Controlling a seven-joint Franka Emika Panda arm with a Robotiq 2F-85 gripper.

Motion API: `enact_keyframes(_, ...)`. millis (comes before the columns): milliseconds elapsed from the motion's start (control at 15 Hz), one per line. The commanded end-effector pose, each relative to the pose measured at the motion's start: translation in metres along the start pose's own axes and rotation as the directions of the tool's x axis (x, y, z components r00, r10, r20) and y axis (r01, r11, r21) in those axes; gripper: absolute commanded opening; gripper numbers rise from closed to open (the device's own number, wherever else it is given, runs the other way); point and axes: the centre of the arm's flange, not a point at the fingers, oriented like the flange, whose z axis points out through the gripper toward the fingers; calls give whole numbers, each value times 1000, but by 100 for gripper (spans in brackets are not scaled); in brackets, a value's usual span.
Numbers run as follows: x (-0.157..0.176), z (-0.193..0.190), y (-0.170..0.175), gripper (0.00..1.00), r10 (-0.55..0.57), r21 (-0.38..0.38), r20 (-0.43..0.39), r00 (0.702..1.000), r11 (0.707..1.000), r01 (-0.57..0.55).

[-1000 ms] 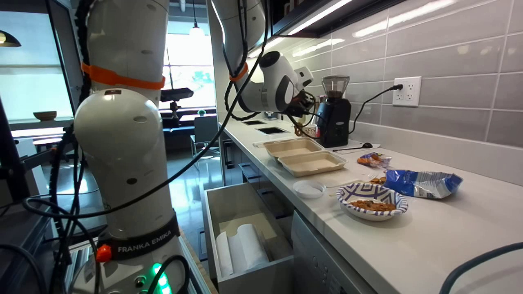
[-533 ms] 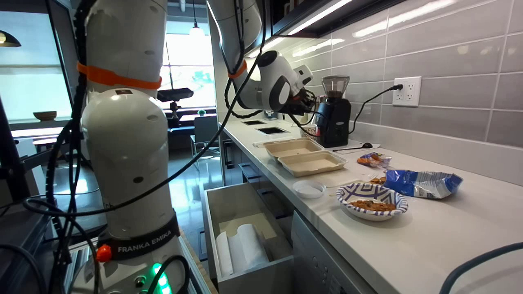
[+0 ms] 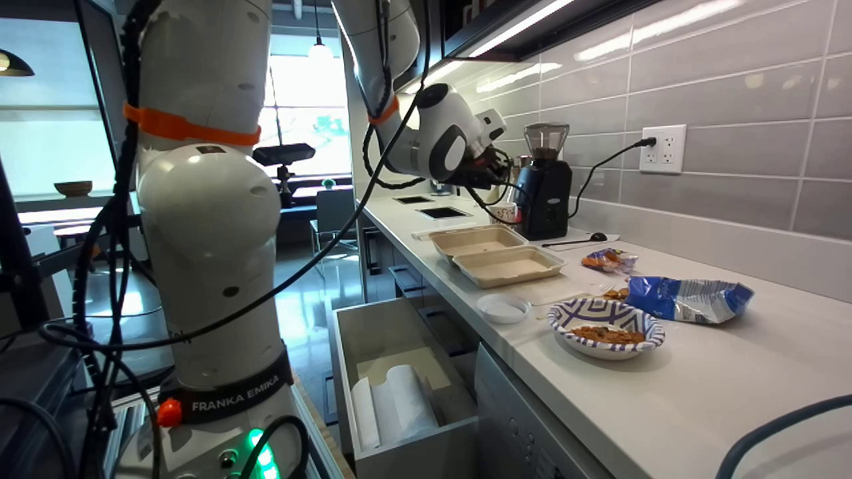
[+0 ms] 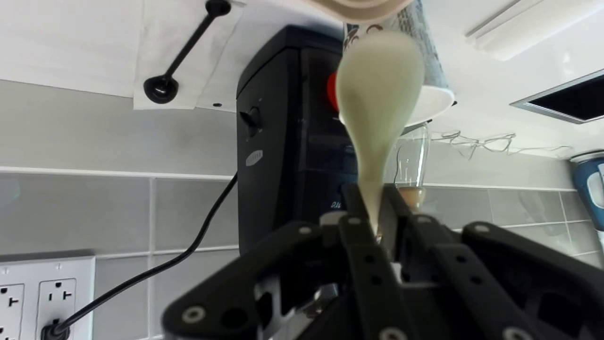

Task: Place the cookie on the white spoon in the food pack.

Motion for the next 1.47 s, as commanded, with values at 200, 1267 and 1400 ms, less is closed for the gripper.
enact_keyframes(200,15,11,5,3,52,-31,137,989,998,-48)
enact_keyframes(1267,41,15,62,3,241,-261,298,924,951,-164)
enact_keyframes(1400,45,16,61,3,272,-292,330,904,940,-176)
